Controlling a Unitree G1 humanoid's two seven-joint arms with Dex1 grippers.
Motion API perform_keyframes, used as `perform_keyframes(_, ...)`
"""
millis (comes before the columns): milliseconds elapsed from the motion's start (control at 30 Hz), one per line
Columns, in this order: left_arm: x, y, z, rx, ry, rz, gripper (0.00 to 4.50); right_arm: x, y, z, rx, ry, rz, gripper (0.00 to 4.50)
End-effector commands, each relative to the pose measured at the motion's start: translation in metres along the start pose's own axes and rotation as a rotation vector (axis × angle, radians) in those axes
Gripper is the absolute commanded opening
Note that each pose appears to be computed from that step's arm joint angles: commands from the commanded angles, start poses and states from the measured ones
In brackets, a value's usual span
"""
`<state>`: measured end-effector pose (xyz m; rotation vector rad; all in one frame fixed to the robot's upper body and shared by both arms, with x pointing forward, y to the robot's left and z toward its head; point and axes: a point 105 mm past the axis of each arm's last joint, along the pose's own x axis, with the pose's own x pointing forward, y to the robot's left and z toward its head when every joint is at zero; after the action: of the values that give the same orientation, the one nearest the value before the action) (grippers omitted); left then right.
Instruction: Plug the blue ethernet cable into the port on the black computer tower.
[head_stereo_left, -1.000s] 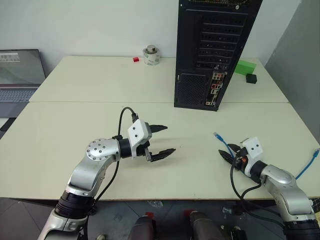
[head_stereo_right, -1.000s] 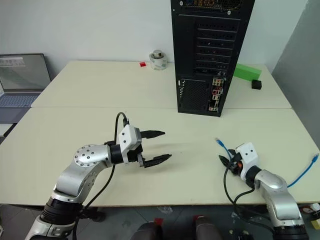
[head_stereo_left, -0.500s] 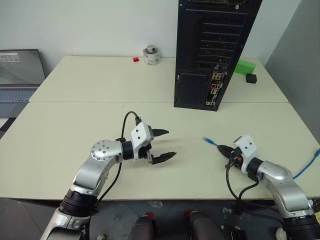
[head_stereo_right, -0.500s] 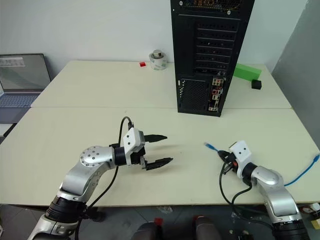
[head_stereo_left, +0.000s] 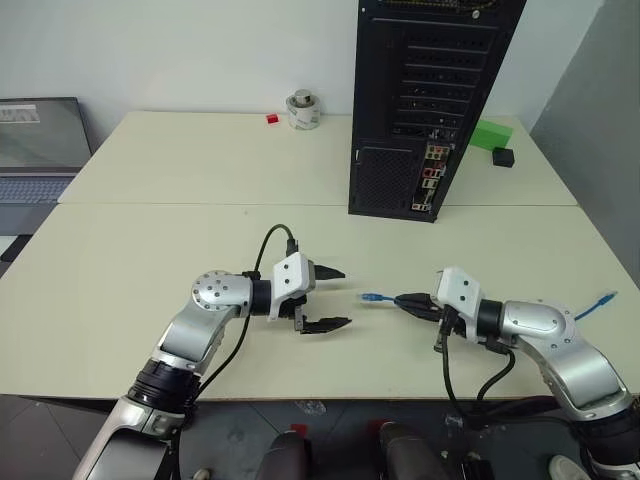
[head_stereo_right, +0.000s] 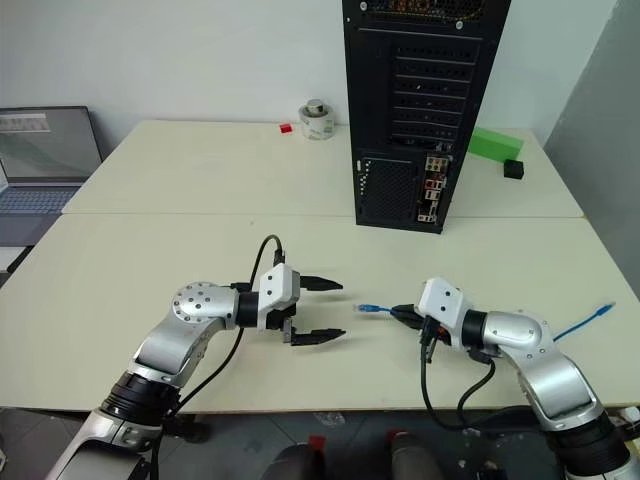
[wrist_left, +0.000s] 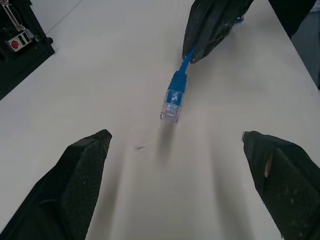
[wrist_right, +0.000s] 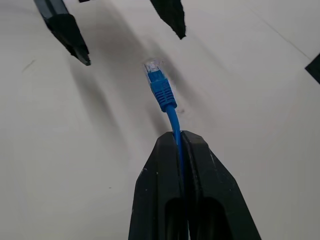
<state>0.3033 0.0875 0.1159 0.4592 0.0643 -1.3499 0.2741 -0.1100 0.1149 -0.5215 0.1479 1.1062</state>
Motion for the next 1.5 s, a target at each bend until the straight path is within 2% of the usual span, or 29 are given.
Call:
perform_keyframes(33, 0.006, 0.002, 0.012, 0.066, -0.023, -0.02, 4.5, -0.001, 0.002, 0.016, -0.053, -0.027, 0.041, 0.04)
perform_keyframes(67, 0.006, 0.002, 0.012, 0.067, -0.024, -0.022, 4.5, -0.001, 0.002, 0.016, -0.055, -0.026, 0.043, 0.04)
perform_keyframes(167, 0.007, 0.001, 0.012, 0.078, -0.026, -0.04, 3.98, 0.001, 0.001, 0.018, -0.059, -0.028, 0.045, 0.0)
perform_keyframes(700, 0.013, -0.001, 0.012, 0.111, -0.027, -0.057, 0.39, 0.006, 0.003, 0.022, -0.063, -0.038, 0.059, 0.0)
perform_keyframes(733, 0.013, -0.001, 0.011, 0.112, -0.025, -0.057, 0.24, 0.006, 0.003, 0.022, -0.063, -0.038, 0.059, 0.0)
perform_keyframes(1000, 0.012, -0.002, 0.008, 0.117, -0.017, -0.049, 0.25, 0.006, 0.003, 0.023, -0.047, -0.045, 0.065, 0.0)
perform_keyframes(1167, 0.012, 0.0, 0.009, 0.137, -0.03, -0.026, 0.25, 0.002, -0.002, 0.024, -0.074, -0.036, 0.068, 1.17)
perform_keyframes(1267, 0.011, -0.003, 0.012, 0.238, -0.039, -0.005, 0.24, -0.014, -0.008, 0.025, -0.063, -0.012, 0.083, 1.97)
perform_keyframes(1400, 0.012, -0.011, 0.013, 0.371, -0.064, 0.049, 0.24, -0.032, -0.01, 0.029, 0.075, -0.024, 0.115, 3.18)
perform_keyframes(1500, 0.012, -0.01, 0.014, 0.513, -0.087, 0.13, 0.24, -0.034, -0.014, 0.034, 0.174, -0.079, 0.085, 3.81)
